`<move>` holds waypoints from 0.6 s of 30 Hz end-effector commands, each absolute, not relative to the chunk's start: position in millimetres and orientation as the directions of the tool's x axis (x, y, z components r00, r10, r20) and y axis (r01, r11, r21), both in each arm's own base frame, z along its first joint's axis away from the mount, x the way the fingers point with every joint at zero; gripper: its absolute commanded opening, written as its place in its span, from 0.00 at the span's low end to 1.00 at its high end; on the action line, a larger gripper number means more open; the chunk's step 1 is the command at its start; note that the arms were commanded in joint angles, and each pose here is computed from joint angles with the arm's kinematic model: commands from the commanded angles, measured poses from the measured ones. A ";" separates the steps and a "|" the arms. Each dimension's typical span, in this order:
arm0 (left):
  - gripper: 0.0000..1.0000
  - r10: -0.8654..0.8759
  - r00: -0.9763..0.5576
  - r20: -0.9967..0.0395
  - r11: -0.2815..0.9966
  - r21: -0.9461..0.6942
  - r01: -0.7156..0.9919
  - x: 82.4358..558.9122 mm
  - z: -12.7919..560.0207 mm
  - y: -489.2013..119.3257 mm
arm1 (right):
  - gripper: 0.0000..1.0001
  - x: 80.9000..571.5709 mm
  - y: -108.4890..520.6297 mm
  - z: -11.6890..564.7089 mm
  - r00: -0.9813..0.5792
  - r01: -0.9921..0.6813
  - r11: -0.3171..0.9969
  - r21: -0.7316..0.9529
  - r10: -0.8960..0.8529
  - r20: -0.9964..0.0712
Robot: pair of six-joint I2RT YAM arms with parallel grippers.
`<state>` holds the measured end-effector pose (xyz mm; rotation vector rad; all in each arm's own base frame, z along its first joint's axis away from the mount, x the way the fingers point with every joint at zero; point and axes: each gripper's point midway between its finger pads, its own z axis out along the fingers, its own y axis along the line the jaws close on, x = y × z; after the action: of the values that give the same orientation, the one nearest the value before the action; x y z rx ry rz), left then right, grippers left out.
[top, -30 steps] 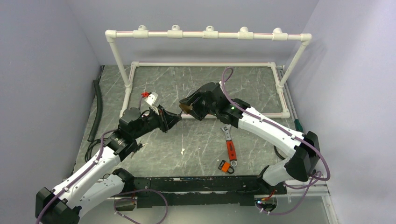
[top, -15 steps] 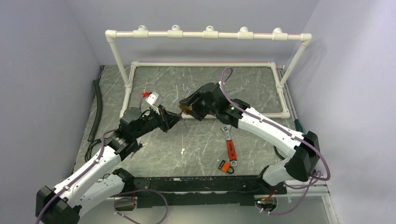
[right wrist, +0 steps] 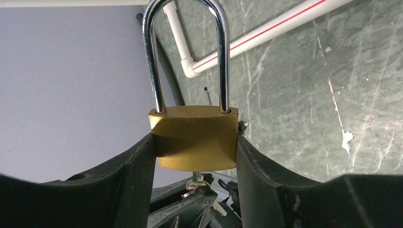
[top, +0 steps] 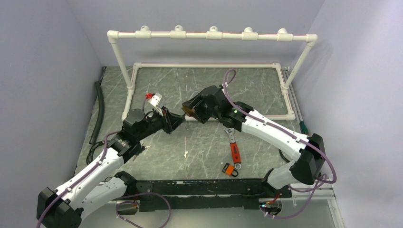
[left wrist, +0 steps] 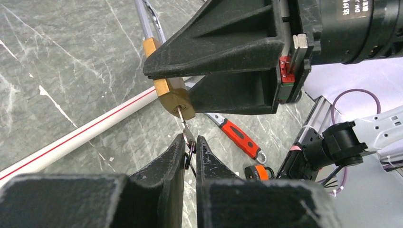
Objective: Unlock with the key
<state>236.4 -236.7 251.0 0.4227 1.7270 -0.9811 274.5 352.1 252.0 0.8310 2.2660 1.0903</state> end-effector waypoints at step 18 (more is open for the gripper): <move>0.00 -0.256 -0.315 -0.914 0.649 -0.405 0.645 256.4 267.0 -230.4 | 0.00 265.1 372.3 301.0 -0.672 0.195 0.452 0.871 0.708 -0.217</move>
<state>242.5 -235.5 247.0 0.3760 1.7491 -0.9680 270.4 354.5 251.1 0.8041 2.2181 1.0234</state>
